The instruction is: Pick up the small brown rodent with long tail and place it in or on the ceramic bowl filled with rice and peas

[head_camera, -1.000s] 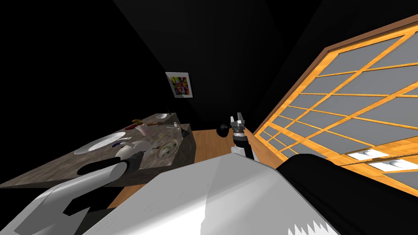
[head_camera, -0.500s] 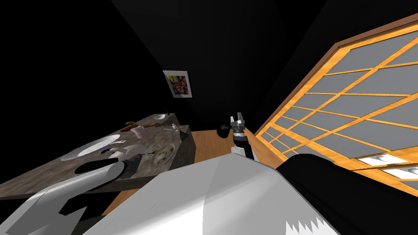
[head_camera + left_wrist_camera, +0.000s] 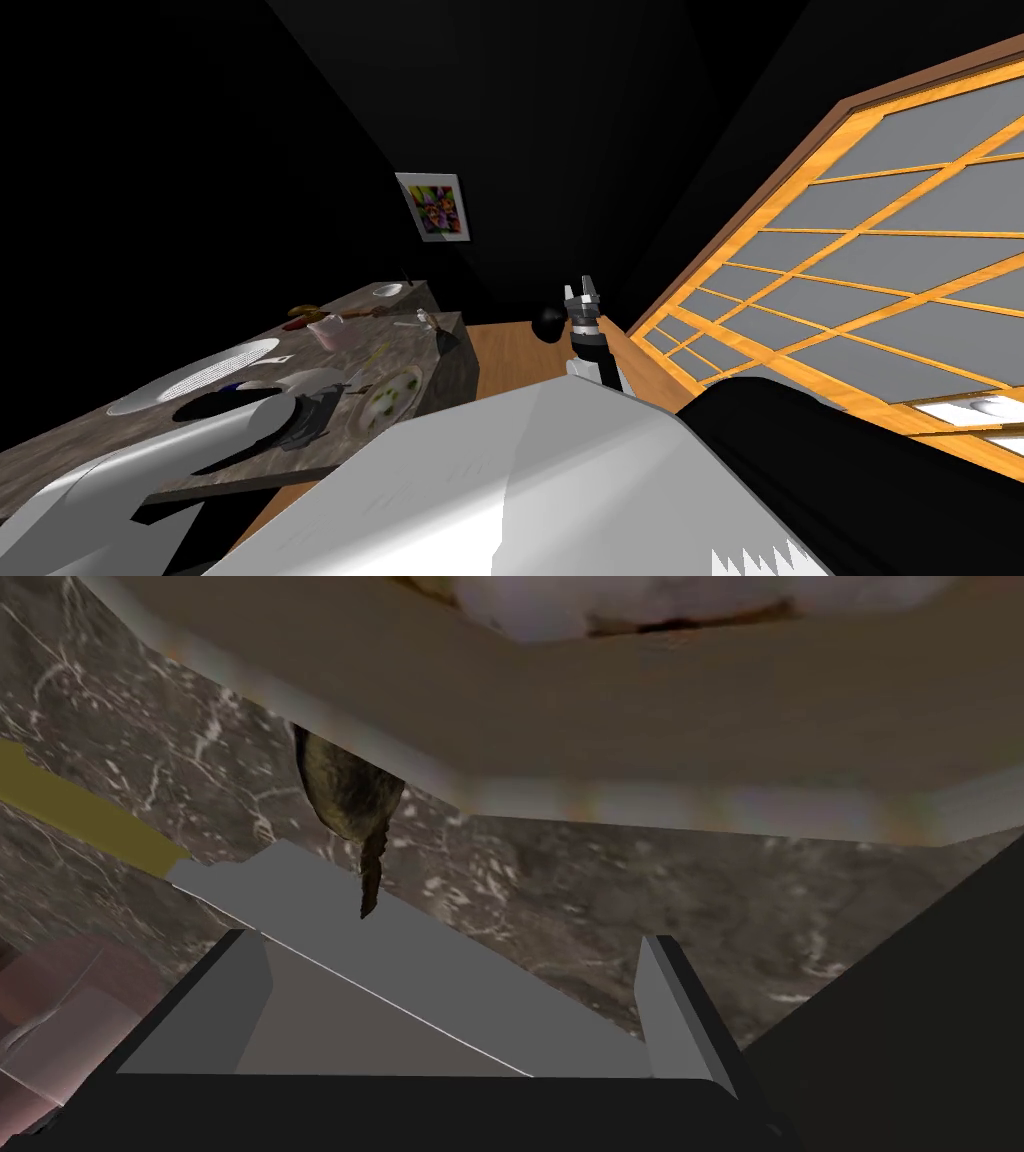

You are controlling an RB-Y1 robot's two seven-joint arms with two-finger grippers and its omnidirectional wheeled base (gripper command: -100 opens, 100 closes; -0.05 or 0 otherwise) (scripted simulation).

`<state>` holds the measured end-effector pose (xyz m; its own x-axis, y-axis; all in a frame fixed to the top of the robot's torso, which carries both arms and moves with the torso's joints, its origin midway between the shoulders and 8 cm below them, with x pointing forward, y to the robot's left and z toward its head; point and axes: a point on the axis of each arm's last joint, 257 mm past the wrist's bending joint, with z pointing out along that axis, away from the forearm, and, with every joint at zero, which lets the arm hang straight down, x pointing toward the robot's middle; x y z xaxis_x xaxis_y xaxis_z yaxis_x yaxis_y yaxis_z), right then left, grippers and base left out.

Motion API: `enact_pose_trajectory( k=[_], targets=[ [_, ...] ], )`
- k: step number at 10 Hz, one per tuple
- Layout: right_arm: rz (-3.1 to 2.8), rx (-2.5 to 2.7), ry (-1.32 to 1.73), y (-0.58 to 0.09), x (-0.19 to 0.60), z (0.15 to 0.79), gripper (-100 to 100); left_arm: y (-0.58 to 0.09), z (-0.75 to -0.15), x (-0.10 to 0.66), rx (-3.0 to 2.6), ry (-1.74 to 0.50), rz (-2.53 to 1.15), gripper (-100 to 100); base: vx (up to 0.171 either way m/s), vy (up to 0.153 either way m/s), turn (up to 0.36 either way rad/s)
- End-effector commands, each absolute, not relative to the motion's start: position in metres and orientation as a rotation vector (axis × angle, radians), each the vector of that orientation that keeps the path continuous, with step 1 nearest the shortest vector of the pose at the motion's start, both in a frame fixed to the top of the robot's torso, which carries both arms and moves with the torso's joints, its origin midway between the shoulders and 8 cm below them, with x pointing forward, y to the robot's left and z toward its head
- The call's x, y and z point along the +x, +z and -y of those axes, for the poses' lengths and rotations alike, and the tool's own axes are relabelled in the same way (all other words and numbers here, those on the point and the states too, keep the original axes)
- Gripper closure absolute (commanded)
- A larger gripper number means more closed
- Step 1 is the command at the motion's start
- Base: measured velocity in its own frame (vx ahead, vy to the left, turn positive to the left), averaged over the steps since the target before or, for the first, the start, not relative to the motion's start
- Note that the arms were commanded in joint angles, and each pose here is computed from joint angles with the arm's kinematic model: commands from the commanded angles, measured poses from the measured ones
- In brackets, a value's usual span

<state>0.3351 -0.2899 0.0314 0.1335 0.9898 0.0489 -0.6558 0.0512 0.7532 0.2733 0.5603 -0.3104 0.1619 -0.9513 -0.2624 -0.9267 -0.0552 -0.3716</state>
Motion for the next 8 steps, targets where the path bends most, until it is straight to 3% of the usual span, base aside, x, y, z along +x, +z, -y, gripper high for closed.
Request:
enact_pose_trajectory(
  k=[1, 8],
  targets=[
    [-0.575, 0.733, 1.362, 0.031, 0.335, 0.290, 0, -0.314, -0.558, 0.264, -2.022, -0.047, -1.806, -100, 0.121, -0.022, 0.003],
    [-0.575, 0.733, 1.362, 0.031, 0.335, 0.290, 0, -0.321, -0.551, 0.230, -2.114, 0.040, -1.929, -100, 0.100, -0.007, 0.007]
  ],
)
